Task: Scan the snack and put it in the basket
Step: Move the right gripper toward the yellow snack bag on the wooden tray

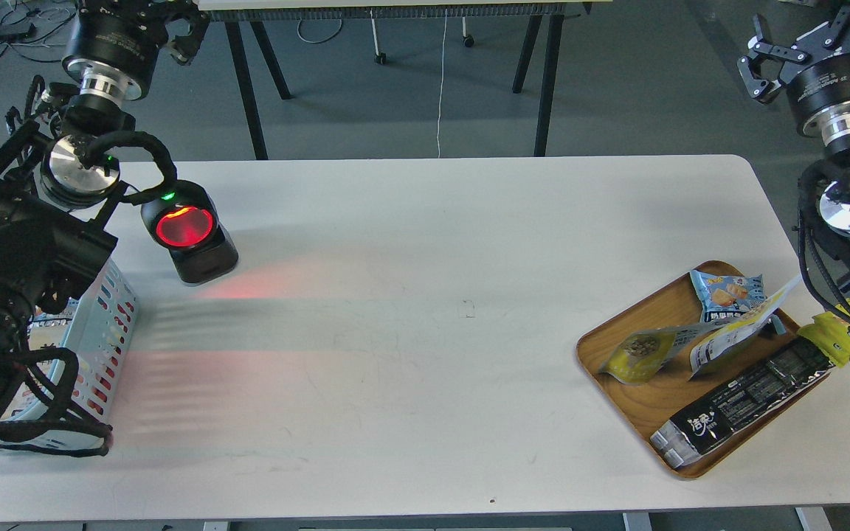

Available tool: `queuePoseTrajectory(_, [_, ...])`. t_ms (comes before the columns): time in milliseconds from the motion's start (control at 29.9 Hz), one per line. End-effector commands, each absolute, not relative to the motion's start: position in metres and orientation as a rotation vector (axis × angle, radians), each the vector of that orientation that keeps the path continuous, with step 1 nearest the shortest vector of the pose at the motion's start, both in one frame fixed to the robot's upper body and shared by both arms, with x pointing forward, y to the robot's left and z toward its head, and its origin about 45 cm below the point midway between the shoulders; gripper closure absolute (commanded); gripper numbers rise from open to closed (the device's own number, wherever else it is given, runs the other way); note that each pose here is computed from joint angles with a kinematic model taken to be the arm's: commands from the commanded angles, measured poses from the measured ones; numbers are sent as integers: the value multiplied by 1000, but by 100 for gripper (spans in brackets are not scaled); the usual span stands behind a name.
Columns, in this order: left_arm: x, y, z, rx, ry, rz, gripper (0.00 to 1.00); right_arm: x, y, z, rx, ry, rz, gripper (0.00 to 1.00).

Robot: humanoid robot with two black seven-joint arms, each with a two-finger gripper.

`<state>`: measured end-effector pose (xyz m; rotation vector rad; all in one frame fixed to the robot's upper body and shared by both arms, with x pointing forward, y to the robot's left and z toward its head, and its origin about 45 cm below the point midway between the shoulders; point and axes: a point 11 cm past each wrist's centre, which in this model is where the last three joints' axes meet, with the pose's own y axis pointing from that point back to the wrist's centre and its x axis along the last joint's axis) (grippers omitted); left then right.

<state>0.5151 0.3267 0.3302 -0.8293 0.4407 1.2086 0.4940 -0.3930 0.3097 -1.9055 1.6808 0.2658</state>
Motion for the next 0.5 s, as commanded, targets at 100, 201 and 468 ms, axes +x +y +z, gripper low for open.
queuePoseTrajectory(100, [515,326,330,-826,445,1207,0,493,-389,307,-1991,1681,246,1])
queuePoseTrajectory(201, [515,327,328,-826,443,1211,0,501,-377,325,-2091,1663,179,1])
queuePoseTrajectory(468, [513,334,329,-804,428,1221,0,516,-341,415,-2504,1592,-235,1])
